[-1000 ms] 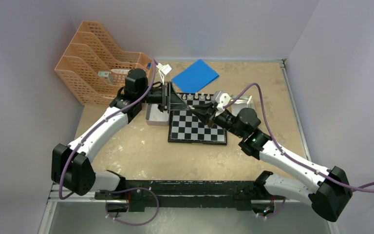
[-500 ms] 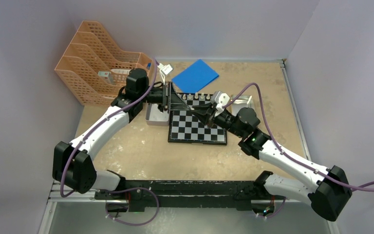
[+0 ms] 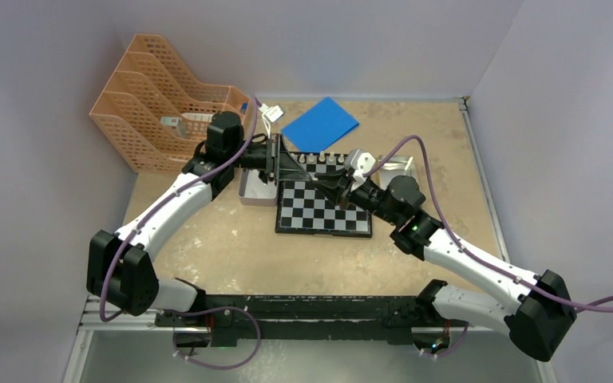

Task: Set up the chess pieces on the board
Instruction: Place the chess piece on the chessboard.

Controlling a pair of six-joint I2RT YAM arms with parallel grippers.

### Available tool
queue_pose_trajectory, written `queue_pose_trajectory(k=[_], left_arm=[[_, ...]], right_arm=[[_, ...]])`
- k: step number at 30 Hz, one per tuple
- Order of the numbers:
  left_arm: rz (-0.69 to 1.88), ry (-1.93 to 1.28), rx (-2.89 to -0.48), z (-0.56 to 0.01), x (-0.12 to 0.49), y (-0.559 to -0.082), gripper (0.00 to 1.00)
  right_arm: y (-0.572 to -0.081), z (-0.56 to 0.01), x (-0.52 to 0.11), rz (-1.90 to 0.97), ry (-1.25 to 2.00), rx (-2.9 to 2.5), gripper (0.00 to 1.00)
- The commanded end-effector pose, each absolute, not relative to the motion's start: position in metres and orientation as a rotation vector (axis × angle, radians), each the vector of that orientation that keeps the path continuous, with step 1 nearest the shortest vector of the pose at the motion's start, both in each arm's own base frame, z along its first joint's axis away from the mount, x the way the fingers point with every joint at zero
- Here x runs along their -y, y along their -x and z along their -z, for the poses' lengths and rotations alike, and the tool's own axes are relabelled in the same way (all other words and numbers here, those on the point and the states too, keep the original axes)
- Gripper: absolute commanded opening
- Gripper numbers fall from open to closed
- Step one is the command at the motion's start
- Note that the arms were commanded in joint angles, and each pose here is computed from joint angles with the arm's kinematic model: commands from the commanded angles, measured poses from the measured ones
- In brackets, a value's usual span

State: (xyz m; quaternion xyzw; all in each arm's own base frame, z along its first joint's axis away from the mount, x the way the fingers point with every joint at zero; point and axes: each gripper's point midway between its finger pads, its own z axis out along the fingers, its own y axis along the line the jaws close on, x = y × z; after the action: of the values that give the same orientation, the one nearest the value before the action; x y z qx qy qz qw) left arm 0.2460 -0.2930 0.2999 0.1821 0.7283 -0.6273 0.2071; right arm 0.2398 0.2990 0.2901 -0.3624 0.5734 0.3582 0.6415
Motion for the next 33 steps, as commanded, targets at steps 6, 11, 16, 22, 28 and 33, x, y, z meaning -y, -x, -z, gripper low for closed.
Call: queue_pose_trajectory(k=[6,11,16,22,28,33], left_arm=[[1.746,-0.585,-1.937,-0.322,0.292,-0.243,0.15],[1.729,-0.61,-1.924,-0.32,0.292,-0.244,0.06],[1.709,-0.621,-1.928,-0.32,0.293,-0.247,0.02],[1.703,-0.593,-1.958,-0.319,0.292,-0.248,0.24],[1.688,-0.582,-1.964,-0.318,0.292,-0.25,0.33],[1.649,-0.569,-1.975,-0.312,0.292,-0.255,0.34]], right_arm=[[-0.232,-0.32,-0.308,-0.866,0.847,-1.21,0.15],[-0.232,-0.314,-0.311,-0.874,0.86,-1.217,0.15],[-0.231,-0.304,-0.314,-0.872,0.898,-1.238,0.15],[-0.229,-0.303,-0.311,-0.867,0.892,-1.229,0.15],[-0.228,-0.3,-0.312,-0.878,0.896,-1.228,0.14],[-0.228,-0.299,-0.312,-0.878,0.9,-1.232,0.14]])
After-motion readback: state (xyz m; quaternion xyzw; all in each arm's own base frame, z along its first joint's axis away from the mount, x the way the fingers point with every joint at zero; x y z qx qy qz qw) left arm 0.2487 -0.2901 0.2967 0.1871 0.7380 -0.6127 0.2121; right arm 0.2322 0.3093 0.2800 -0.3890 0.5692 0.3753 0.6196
